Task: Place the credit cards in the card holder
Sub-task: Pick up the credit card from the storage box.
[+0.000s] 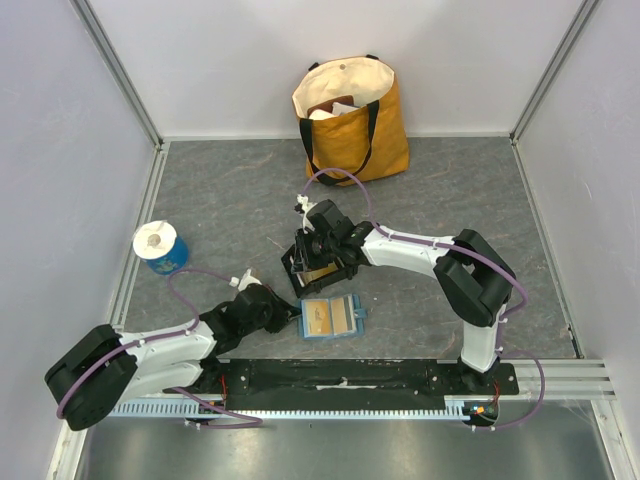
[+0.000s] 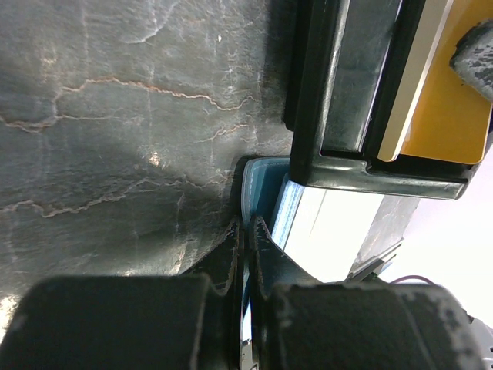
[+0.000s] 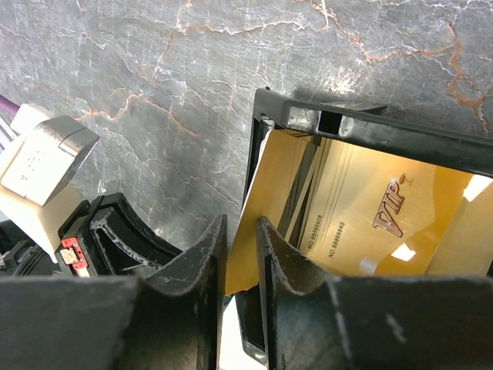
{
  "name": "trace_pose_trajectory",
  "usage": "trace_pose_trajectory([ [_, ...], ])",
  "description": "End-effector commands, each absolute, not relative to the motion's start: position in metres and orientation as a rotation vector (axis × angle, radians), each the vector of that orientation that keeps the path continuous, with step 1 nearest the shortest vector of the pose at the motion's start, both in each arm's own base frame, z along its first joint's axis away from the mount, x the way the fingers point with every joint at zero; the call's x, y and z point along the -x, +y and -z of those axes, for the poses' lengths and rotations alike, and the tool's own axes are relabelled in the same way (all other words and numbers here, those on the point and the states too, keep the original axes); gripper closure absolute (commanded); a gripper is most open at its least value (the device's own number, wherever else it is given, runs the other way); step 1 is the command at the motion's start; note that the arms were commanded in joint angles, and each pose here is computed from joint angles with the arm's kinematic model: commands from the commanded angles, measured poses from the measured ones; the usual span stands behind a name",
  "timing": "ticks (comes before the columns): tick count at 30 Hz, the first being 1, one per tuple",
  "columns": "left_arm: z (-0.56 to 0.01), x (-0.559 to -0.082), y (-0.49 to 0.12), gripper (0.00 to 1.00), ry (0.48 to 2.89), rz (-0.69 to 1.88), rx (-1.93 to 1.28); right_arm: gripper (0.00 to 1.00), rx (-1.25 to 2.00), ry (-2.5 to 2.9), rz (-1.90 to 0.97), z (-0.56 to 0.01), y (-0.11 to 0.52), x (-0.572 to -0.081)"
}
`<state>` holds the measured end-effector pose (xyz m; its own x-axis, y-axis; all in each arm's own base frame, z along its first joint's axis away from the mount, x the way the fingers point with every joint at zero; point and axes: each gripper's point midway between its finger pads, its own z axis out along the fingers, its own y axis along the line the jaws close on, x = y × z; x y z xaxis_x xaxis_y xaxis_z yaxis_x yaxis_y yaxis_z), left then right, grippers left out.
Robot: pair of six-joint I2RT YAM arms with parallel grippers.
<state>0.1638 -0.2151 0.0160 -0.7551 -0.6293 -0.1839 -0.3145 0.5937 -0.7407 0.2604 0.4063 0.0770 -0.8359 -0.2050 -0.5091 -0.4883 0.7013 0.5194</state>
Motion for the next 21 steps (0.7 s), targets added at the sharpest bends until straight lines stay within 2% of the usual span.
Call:
trace_pose_trajectory([
  [1,0.002,-0.161,-0.199,0.98,2.435,0.851,0.727,0.75,0.546,2.438,-0.959,-0.098,0.411,-0.266],
  [8,0.003,-0.161,-0.198,0.98,2.436,0.849,0.729,0.84,0.544,2.436,-0.892,-0.097,0.403,-0.273],
  [21,0.003,-0.161,-0.199,0.98,2.439,0.852,0.725,0.88,0.597,2.483,-0.802,-0.081,0.403,-0.276],
])
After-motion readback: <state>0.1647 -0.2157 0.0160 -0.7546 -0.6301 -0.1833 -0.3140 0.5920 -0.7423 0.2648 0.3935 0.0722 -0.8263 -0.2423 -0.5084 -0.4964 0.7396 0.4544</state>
